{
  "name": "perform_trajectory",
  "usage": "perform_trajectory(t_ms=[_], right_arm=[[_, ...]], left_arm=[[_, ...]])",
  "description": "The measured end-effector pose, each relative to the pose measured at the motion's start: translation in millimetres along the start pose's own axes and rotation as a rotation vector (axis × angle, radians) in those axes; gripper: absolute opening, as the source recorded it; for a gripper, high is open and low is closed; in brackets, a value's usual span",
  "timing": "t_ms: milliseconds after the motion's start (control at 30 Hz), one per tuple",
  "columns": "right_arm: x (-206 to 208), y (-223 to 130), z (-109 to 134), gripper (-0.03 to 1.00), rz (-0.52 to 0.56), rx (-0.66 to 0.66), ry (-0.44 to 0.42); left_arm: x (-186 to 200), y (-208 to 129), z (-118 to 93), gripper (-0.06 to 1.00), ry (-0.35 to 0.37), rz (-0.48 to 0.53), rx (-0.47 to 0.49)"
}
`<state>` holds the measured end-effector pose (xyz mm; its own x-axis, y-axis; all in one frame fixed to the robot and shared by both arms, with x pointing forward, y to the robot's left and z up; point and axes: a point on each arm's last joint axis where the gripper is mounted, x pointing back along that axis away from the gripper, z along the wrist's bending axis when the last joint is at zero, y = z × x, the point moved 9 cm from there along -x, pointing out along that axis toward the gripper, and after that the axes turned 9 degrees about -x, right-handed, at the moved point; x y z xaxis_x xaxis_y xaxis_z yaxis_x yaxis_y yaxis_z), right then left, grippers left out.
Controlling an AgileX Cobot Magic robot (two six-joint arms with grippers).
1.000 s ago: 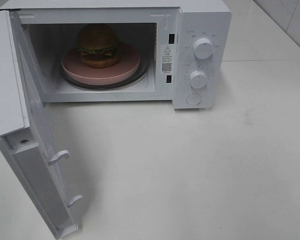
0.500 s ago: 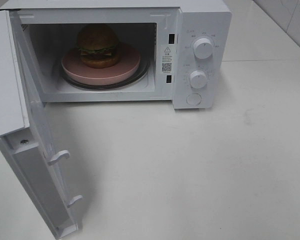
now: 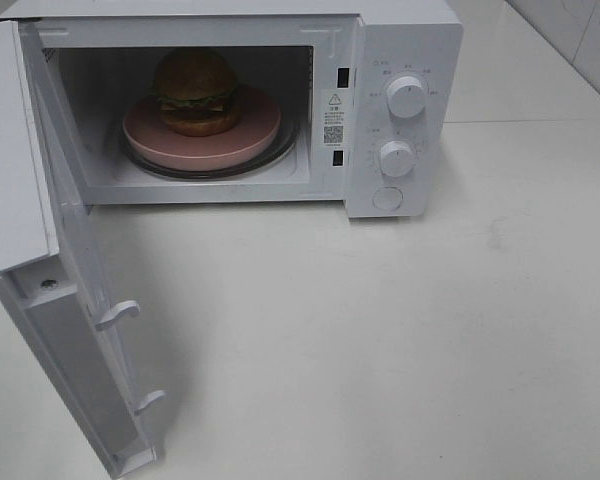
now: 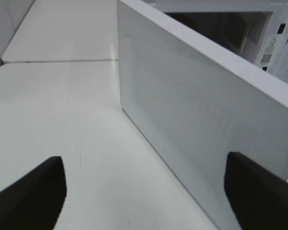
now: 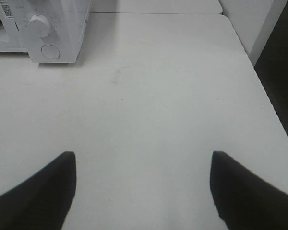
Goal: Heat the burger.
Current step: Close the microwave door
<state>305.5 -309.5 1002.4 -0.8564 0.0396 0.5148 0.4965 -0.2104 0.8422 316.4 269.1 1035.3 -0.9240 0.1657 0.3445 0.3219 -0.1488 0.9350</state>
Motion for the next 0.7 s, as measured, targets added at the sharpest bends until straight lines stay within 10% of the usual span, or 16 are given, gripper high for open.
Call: perform_trajectory(t_ms=[400, 700], right_arm=[[0.0, 0.0, 0.0, 0.74, 0.000, 0.000, 0.000], [0.0, 0.0, 0.0, 0.74, 0.000, 0.000, 0.000]], left_arm=[[-11.6, 29.0, 18.8, 0.06, 0.087, -0.142, -0.015], [-59.4, 32.0, 35.0, 0.00, 0.108, -0.056, 0.012]])
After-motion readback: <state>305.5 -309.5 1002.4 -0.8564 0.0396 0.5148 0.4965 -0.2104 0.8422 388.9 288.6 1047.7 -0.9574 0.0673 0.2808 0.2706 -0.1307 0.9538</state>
